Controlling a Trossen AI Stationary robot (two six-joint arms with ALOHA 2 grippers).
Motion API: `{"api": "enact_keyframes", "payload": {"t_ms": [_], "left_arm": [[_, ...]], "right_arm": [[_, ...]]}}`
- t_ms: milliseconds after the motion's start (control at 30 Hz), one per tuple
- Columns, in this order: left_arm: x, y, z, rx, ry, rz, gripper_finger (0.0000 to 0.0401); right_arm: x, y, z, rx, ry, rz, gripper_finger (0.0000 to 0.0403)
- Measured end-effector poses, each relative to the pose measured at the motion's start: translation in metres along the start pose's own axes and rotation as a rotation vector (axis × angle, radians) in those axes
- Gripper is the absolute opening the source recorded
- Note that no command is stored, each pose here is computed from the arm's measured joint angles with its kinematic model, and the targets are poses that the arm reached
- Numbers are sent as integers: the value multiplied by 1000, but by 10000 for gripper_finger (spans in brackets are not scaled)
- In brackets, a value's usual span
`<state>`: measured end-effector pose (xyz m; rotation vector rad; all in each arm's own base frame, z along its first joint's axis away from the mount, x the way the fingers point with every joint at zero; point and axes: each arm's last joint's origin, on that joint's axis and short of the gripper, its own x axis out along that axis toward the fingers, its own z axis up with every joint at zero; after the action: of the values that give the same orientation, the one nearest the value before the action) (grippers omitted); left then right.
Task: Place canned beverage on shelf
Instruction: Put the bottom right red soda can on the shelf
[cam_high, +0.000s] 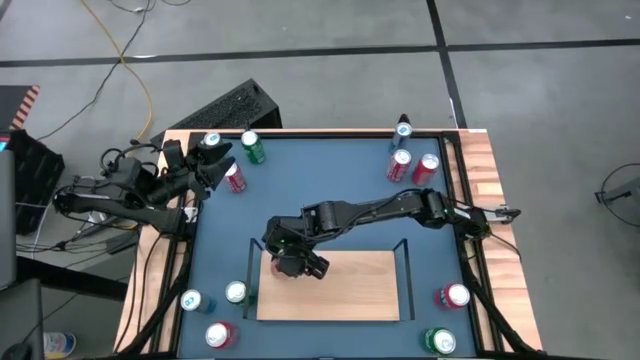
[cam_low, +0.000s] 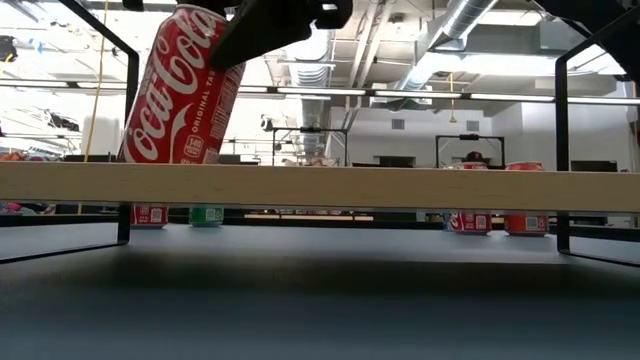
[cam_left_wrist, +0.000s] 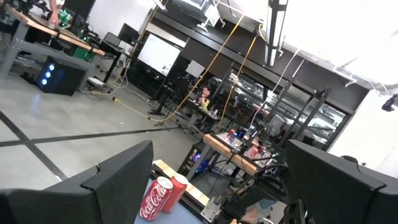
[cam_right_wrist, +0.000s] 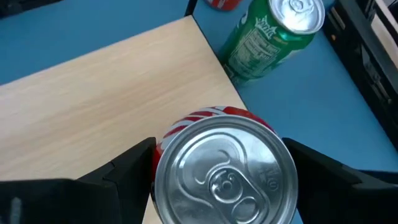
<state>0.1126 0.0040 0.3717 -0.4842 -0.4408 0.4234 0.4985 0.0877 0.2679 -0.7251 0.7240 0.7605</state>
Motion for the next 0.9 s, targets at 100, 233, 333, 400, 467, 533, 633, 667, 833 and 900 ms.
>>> {"api": "enact_keyframes", "payload": {"t_ms": [100, 233, 333, 400, 467, 533, 633, 667, 833, 900], "left_arm": [[0, 0, 0, 0, 0, -1, 352], [0, 0, 0, 0, 0, -1, 352], [0, 0, 0, 0, 0, -1, 352], [0, 0, 0, 0, 0, -1, 352], [0, 0, 0, 0, 0, -1, 352], [0, 0, 0, 0, 0, -1, 352], [0, 0, 0, 0, 0, -1, 352], [0, 0, 0, 0, 0, -1, 352], [0, 0, 0, 0, 0, -1, 352], [0, 0, 0, 0, 0, 0, 352]], "right_arm": [[1, -1, 1, 0, -10, -15, 318], [-1, -2, 1, 14, -6, -22, 318], [-1, -2, 1, 36, -12, -17, 318], [-1, -2, 1, 48, -19, -11, 318], [-1, -1, 2, 44, -23, -8, 318], [-1, -1, 2, 28, -27, -5, 318], [-1, -3, 3, 0, -29, -25, 318], [-1, -3, 3, -14, -31, -29, 318], [-1, -5, 5, -92, -50, -55, 317], [-1, -6, 5, -93, -51, -56, 317]]}}
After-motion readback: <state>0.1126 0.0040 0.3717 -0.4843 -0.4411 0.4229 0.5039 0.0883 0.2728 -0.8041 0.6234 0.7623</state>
